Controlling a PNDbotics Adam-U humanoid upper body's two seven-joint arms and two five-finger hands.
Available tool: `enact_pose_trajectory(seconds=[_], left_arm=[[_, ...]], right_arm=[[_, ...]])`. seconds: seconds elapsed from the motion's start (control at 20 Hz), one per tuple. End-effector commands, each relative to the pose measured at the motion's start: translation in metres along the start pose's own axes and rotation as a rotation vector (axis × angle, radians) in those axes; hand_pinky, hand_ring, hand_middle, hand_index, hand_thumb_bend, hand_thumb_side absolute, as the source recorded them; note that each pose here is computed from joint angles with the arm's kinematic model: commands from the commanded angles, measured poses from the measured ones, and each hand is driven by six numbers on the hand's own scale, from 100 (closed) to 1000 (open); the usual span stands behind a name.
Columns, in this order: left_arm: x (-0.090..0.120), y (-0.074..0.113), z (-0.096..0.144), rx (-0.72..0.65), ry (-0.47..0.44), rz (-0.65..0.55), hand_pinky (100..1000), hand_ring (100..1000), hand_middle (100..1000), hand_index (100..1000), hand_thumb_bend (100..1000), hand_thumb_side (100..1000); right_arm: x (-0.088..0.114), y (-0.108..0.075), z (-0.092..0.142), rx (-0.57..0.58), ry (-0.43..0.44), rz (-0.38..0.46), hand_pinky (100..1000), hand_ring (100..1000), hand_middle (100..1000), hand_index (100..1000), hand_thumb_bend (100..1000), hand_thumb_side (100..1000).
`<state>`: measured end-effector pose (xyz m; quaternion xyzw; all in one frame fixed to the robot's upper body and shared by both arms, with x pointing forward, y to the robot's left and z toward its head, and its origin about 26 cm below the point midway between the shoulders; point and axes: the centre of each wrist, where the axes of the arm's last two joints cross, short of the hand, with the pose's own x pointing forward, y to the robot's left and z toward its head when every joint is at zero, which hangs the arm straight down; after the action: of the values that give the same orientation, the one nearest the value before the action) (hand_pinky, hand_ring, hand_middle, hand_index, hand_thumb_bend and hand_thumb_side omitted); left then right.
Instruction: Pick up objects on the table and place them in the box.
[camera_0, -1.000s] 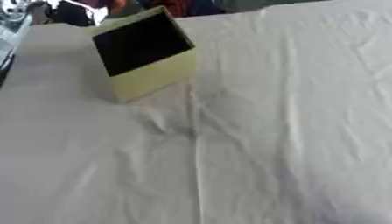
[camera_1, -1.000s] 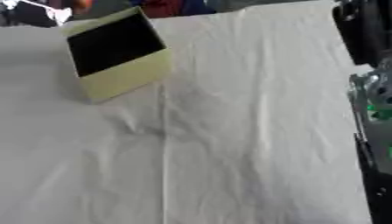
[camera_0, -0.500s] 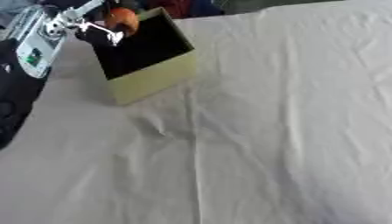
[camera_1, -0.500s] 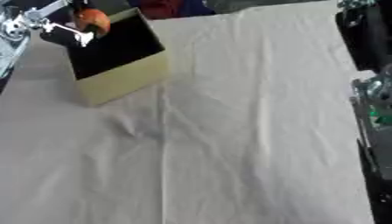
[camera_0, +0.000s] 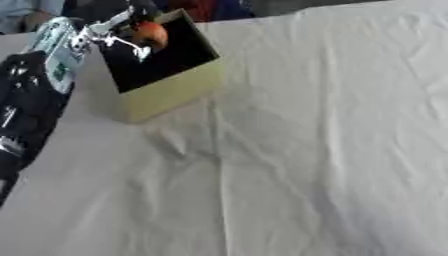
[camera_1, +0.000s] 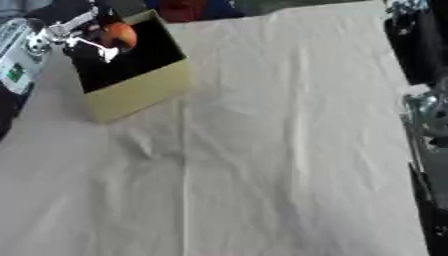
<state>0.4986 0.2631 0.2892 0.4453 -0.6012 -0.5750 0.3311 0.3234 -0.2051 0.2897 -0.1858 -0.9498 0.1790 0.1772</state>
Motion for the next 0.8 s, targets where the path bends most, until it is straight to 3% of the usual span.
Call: enact_pose_trajectory(seconds=[0.05,0.2,0.35,0.5,0.55,0.6,0.7,0.8], left_arm=[[-0.004,0.017,0.000,0.036,0.012,-0.081,593,767,728,836,459,375],[-0.004,0.018,-0.001,0.044,0.003,-0.117,616,781,752,860,579,455],[-0.004,0.018,-0.001,0.041,-0.002,-0.134,610,776,749,855,600,480],[-0.005,0.018,0.000,0.047,-0.003,-0.129,591,761,735,842,521,456],[-0.005,0.018,0.001,0.056,-0.005,-0.121,568,743,722,832,434,432],[-0.005,0.020,0.001,0.069,-0.007,-0.108,566,741,721,832,426,430],[-0.004,0.026,0.003,0.105,-0.013,-0.075,543,718,703,817,281,392],[-0.003,0.037,0.007,0.154,-0.023,-0.037,530,704,693,807,214,394]], right_arm=[[0.004,-0.004,-0.005,-0.008,-0.024,0.002,817,719,587,801,100,933],[0.004,-0.004,-0.004,-0.010,-0.021,0.000,816,719,587,801,100,934],[0.003,-0.004,-0.003,-0.012,-0.019,0.000,816,719,587,801,100,933],[0.003,-0.004,-0.003,-0.014,-0.017,0.000,816,719,587,801,100,938],[0.003,-0.004,-0.003,-0.015,-0.016,0.000,816,720,588,801,100,933],[0.003,-0.004,-0.002,-0.015,-0.015,0.001,816,720,588,801,100,933],[0.003,-0.005,-0.002,-0.017,-0.012,0.002,816,720,588,801,100,931],[0.002,-0.005,-0.001,-0.018,-0.010,0.004,816,721,588,801,100,931]])
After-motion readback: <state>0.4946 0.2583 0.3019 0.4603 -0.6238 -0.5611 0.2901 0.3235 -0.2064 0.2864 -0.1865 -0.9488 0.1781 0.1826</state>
